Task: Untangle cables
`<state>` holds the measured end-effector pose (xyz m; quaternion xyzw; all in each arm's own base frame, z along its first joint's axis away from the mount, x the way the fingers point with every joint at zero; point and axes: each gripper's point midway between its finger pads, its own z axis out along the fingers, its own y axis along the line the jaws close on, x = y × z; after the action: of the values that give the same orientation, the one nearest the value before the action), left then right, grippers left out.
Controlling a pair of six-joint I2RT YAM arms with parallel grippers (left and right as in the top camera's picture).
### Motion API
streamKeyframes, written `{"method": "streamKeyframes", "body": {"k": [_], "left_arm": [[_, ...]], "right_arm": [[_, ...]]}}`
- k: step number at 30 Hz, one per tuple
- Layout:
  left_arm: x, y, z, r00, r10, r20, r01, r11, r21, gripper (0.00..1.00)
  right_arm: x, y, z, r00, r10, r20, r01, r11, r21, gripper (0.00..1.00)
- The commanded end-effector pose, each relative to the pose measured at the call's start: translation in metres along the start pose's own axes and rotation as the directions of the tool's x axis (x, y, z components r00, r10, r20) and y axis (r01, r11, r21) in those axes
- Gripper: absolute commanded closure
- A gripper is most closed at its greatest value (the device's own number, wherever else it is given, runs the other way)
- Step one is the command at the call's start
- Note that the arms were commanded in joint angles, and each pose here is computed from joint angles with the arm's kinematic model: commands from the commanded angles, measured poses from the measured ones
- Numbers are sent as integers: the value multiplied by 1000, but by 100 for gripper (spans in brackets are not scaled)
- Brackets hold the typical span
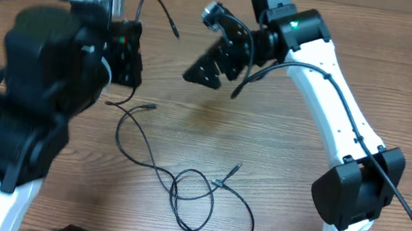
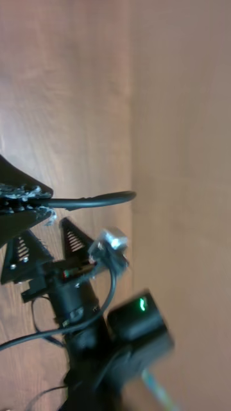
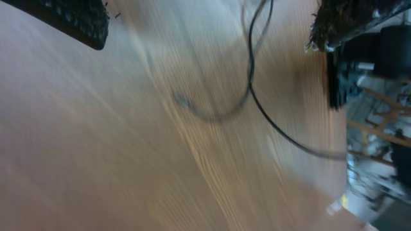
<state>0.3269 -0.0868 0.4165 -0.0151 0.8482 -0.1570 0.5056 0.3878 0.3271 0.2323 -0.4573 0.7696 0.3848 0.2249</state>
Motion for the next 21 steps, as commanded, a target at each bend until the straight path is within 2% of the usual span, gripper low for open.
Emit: {"method": "streamKeyframes", "body": {"k": [1, 5, 8, 15, 21], "left_arm": [[-23, 24, -1, 975, -218, 46, 221, 972, -76, 96], [-28, 37, 12, 935, -353, -24, 353, 935, -2, 96], [-29, 48, 17, 912, -405, -61, 407, 913, 34, 96], [-32, 68, 20, 828, -559, -52, 560, 829, 2, 96], [-33, 71, 20, 801, -596, -52, 597, 802, 3, 96]], "right_arm": [[-32, 25, -2, 991, -85, 107, 94, 993, -76, 1], [-48, 39, 8, 976, -161, 148, 174, 982, -79, 0], [-55, 51, 17, 971, -175, 162, 192, 977, -94, 0], [-71, 88, 39, 939, -276, 205, 305, 944, -126, 0], [-82, 103, 46, 921, -306, 241, 344, 929, -134, 0]]}}
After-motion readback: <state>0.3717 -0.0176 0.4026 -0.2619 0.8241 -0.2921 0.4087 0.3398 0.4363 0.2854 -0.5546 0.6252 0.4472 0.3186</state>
